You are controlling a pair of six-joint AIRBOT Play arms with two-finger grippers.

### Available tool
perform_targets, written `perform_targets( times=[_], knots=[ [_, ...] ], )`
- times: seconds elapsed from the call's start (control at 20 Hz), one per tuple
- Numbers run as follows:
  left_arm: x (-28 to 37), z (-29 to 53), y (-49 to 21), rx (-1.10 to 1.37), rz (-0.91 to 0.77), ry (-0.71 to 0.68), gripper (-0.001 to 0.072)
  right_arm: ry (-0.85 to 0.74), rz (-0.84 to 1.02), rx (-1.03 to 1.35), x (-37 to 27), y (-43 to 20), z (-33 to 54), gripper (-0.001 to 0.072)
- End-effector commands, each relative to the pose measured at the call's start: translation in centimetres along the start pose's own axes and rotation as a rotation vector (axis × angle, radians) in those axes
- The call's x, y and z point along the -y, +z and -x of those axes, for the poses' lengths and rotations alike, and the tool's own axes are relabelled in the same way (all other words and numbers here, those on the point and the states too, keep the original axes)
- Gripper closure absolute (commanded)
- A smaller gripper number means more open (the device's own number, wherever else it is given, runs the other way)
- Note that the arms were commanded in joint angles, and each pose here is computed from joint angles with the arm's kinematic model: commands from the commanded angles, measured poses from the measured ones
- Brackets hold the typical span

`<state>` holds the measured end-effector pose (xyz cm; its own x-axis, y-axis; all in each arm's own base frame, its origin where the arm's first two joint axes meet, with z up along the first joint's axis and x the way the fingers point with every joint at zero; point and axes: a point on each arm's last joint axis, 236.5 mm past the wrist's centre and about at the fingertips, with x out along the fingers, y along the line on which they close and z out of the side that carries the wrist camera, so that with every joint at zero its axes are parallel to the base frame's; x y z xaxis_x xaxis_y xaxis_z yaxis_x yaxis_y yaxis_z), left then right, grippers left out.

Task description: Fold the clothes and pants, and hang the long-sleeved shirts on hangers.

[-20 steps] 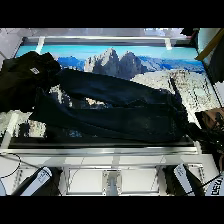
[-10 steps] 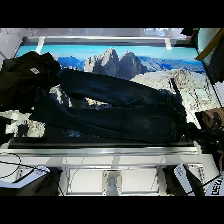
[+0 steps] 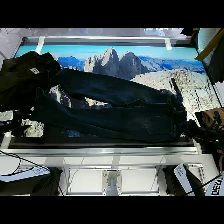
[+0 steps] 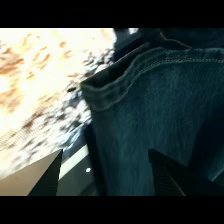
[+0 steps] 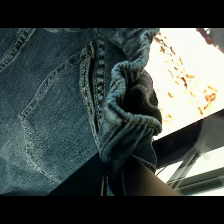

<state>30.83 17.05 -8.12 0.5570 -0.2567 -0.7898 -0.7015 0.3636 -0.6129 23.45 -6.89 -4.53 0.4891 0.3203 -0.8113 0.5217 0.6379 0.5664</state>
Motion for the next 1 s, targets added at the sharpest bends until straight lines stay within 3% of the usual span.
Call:
perform_targets(
  times=[0.0, 0.15, 0.2, 0.6, 0.65, 0.7, 0.75, 0.95],
  knots=[
    [0.4, -1.5, 0.8, 0.034, 0.001, -0.001, 0.0126, 0.004, -0.002, 0.003, -0.1, 0.1, 0.0, 0.0660],
    [0.5, -2.4, 0.8, 0.033, -0.002, 0.006, 0.0145, 0.005, -0.002, 0.002, -0.1, 0.0, 0.0, 0.0660],
    [0.7, -2.6, 0.9, 0.040, 0.001, 0.002, 0.0226, 0.005, -0.002, 0.002, -0.1, 0.0, 0.0, 0.0660],
    [1.4, -3.8, 1.9, 0.089, 0.003, -0.001, 0.0309, 0.004, -0.001, 0.001, -0.1, 0.0, 0.0, 0.0660],
    [1.4, -4.0, 1.7, 0.082, 0.004, 0.001, 0.0423, 0.004, -0.001, 0.002, -0.1, 0.0, 0.0, 0.0659],
    [1.3, -4.2, 1.6, 0.077, 0.003, 0.003, 0.0593, 0.002, 0.000, 0.002, -0.1, 0.0, 0.0, 0.0659],
    [1.4, -4.2, 1.5, 0.073, -0.014, 0.001, 0.0689, 0.001, 0.000, 0.003, 0.0, 0.1, 0.0, 0.0660],
    [1.8, -2.2, 0.8, 0.054, -0.097, 0.002, 0.0689, -0.052, 0.022, -0.013, 1.2, -0.3, 0.1, 0.0660]
  ],
)
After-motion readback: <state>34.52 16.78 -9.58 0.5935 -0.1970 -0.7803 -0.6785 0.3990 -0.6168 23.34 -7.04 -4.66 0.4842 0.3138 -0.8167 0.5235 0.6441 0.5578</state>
